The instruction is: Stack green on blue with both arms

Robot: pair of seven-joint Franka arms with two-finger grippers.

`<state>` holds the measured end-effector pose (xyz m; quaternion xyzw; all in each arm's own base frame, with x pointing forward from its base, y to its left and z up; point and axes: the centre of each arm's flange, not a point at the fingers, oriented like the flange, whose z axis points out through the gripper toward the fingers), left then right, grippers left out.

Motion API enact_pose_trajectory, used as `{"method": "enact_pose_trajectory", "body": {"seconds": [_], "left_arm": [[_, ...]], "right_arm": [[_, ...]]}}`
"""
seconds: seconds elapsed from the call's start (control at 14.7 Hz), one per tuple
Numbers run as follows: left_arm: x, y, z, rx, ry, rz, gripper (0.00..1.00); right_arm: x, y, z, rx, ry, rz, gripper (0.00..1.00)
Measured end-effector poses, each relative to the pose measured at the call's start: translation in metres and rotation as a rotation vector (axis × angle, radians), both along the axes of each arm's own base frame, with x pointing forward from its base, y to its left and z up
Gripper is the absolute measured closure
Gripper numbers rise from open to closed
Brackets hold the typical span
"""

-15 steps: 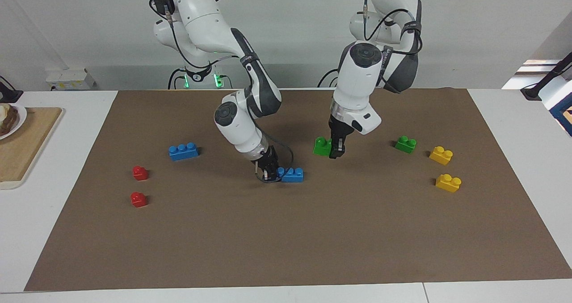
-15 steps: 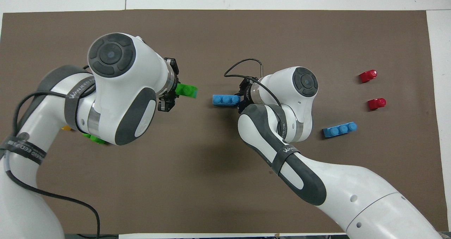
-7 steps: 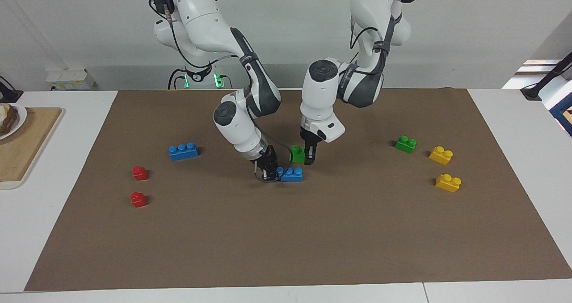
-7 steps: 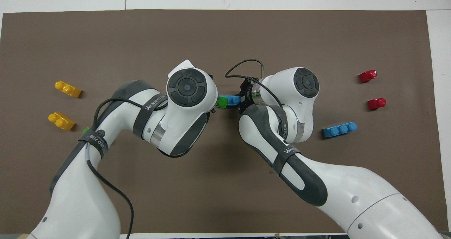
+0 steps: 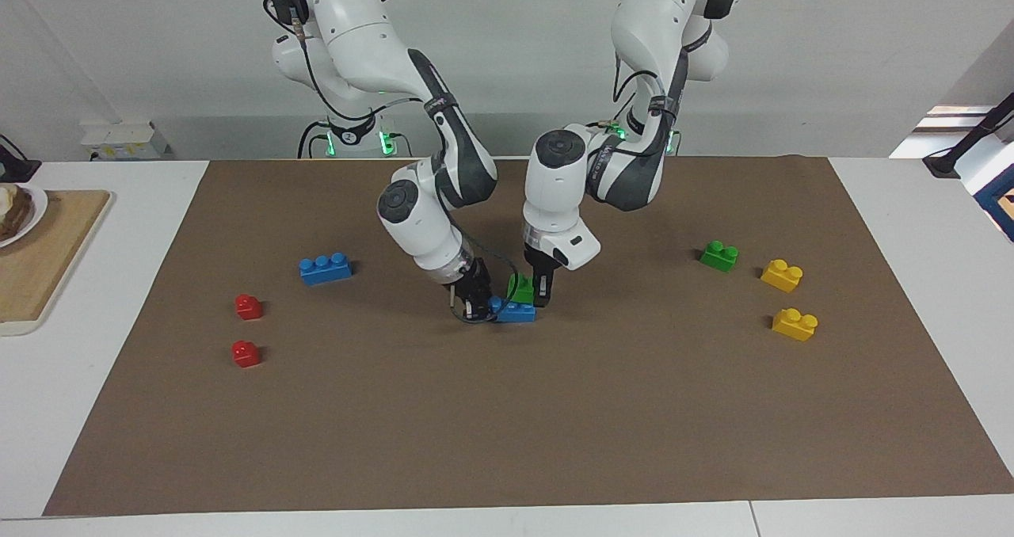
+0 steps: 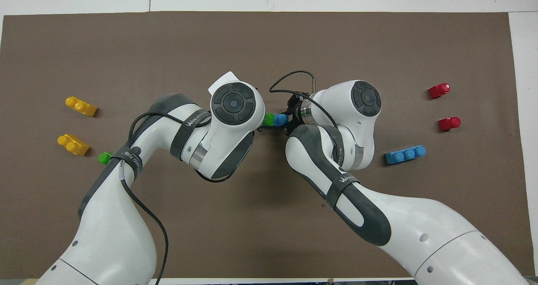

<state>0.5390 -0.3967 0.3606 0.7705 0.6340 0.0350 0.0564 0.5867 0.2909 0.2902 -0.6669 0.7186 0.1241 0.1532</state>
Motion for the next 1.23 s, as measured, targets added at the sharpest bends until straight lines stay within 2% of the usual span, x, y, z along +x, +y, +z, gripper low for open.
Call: {"method": "enact_pose_trajectory", "body": {"seconds": [1.23], "left_arm": [[-0.007,-0.016,-0.014,0.035,-0.055,-0.028,0.65]], "right_arm": [[0.000,-0.002,-0.002,-0.003,0.003,-0.003,0.65]]}}
